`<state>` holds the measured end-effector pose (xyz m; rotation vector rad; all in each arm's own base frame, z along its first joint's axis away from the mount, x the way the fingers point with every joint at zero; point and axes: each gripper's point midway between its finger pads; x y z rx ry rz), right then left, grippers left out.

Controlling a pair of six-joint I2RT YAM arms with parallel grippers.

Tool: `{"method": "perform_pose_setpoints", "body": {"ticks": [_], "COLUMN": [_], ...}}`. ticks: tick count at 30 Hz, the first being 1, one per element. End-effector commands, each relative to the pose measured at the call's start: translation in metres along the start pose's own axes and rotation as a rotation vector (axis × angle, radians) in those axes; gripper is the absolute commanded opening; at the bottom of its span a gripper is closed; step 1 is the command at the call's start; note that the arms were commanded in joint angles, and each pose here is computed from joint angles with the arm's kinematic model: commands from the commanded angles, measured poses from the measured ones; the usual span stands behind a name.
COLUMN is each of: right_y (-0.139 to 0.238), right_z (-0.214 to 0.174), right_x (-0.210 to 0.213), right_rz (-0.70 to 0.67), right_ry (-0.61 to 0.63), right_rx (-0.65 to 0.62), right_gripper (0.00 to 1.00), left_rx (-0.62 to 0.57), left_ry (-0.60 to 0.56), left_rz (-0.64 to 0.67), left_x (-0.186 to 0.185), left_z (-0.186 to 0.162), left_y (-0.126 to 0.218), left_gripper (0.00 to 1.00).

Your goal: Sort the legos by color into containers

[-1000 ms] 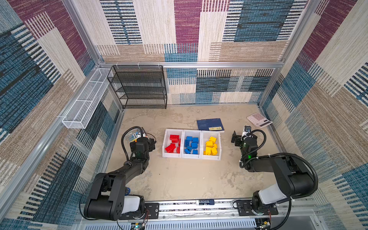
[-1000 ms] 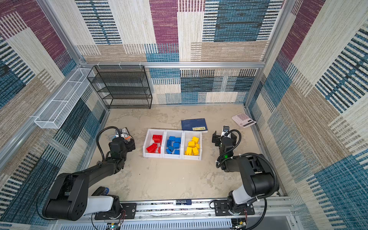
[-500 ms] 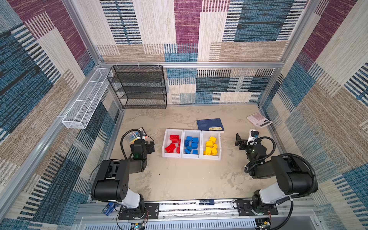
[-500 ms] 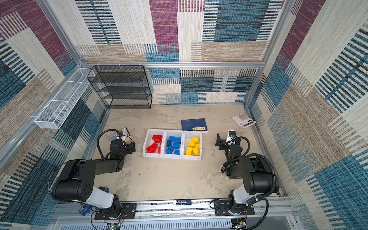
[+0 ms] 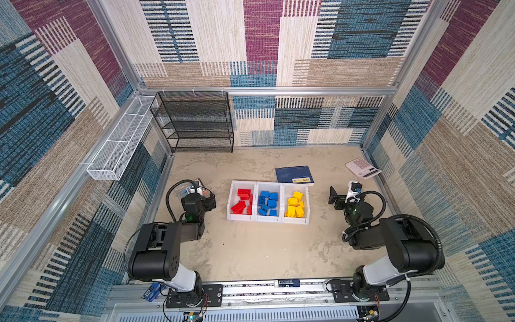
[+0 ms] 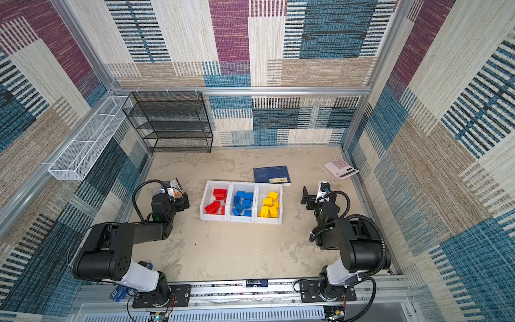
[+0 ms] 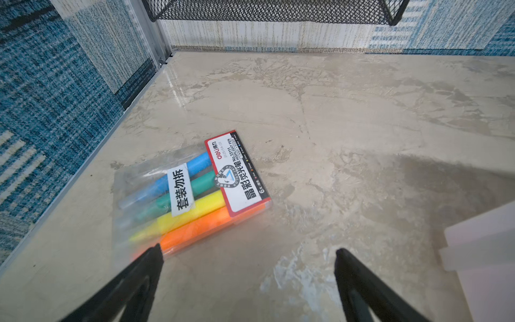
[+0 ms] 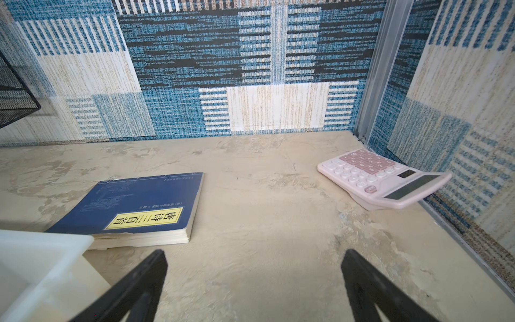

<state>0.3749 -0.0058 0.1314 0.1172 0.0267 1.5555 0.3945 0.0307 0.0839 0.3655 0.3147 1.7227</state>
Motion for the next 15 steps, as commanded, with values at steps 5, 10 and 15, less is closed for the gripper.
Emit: {"method": "perform_pose_setpoints", "body": {"ticks": [5, 10, 15], "right_y": [0.0013, 0.0006, 0.003], "right_z": [0.0118, 0.0117, 0.0124], "right_x": [0.0027, 0.0027, 0.0032], "right_rz": [0.013, 0.013, 0.015], "right_ry": [0.009, 0.008, 0.009], "right_rx": [-0.047, -0.046, -0.052], "right_gripper": [1.0, 1.0, 1.0], "left_rx": [-0.044, -0.028, -0.045], "left_ry": [0.005, 0.005, 0.006], "left_rz": [-0.011, -0.02, -0.024], "left_x": [-0.0019, -0.0032, -0.0033], "left_z": [0.012, 0.0102, 0.0119], "left_y": [0.0001, -0.0034, 0.0003], "left_gripper": [0.98, 0.99, 0.99]}}
Point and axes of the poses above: each gripper's point midway between its finger pads, its own y axis back along the fingers, its own x axis along the line the jaws close on, z = x × y, and after that the axes turned 1 degree about -y, right-handed
